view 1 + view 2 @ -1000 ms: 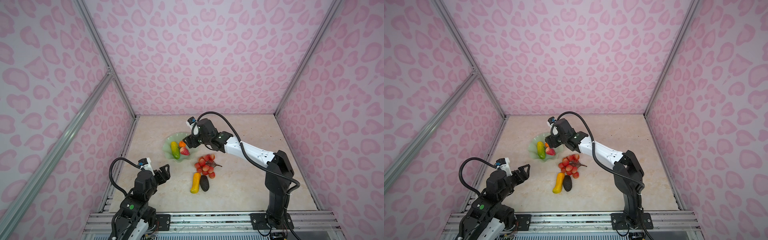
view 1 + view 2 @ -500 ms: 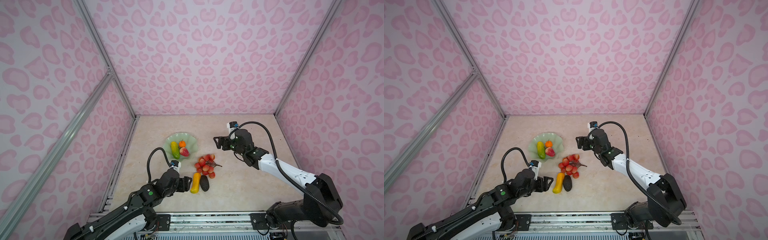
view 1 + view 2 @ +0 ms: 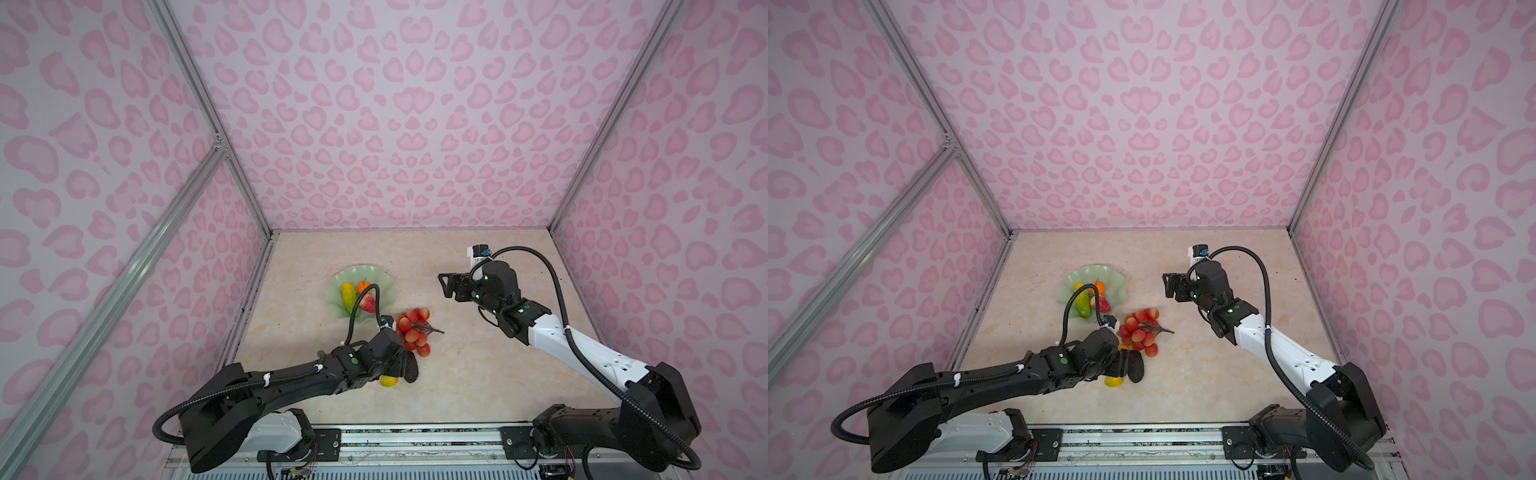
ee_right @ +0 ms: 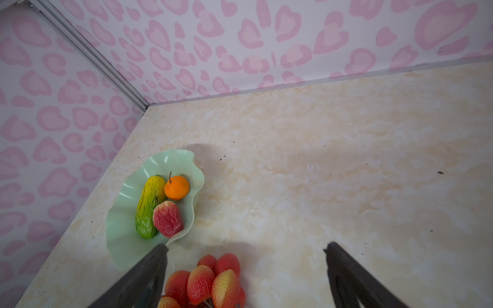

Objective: Place and organize the fake fruits in the fruit bowl
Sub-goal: 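Grasp the yellow squash with the left gripper and place it in the bowl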

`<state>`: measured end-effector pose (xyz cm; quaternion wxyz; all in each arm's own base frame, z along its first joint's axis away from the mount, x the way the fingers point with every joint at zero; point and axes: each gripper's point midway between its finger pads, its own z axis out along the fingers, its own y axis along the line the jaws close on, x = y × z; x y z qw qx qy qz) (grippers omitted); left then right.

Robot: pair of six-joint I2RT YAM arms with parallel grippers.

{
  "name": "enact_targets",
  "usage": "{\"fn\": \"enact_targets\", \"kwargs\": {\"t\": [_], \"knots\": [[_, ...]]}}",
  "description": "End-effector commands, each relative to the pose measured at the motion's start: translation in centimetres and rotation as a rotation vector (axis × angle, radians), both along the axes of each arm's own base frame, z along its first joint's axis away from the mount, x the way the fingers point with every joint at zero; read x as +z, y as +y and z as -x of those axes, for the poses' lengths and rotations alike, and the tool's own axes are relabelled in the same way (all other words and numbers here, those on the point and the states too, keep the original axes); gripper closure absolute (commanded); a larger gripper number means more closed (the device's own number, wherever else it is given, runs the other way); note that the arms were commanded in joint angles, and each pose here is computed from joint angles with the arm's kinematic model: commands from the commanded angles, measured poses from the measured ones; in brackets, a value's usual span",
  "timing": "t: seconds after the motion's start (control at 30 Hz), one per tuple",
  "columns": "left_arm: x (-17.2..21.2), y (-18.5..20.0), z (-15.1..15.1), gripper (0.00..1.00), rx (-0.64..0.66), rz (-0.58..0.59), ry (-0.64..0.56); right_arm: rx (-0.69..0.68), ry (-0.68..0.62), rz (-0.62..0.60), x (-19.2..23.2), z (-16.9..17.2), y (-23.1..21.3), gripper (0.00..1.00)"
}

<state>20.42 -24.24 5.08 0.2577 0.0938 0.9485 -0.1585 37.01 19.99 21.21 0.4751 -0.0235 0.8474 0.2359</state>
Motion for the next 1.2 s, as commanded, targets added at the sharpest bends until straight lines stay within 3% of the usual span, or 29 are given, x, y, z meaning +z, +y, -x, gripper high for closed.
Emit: {"fn": "enact_targets", "kwargs": {"t": [0.0, 0.27, 0.5, 0.73, 0.93, 1.17], "knots": [[-0.8, 0.6, -0.1, 0.36, 0.042, -0.037, 0.016, 0.001, 0.014, 0.000, -0.4, 0.2, -0.3, 0.08], [-1.3, 2.1, 0.2, 0.55, 0.055, -0.089, 0.010, -0.004, 0.029, -0.011, -1.0, -0.3, -0.5, 0.08], [-0.3, 3.1, 0.4, 0.62, 0.063, -0.086, -0.021, -0.001, 0.048, -0.009, -1.5, -0.7, -0.5, 0.08], [4.8, 4.2, 0.0, 0.63, 0.076, -0.028, -0.126, -0.005, 0.050, -0.007, -1.5, -0.8, -0.7, 0.08], [11.0, 6.1, -2.7, 0.62, 0.126, 0.036, -0.273, -0.012, 0.049, 0.000, -1.5, -0.8, -1.1, 0.08], [15.8, 7.0, -9.5, 0.62, 0.173, 0.050, -0.388, -0.006, 0.061, -0.003, -1.4, -0.3, -1.3, 0.08]]}}
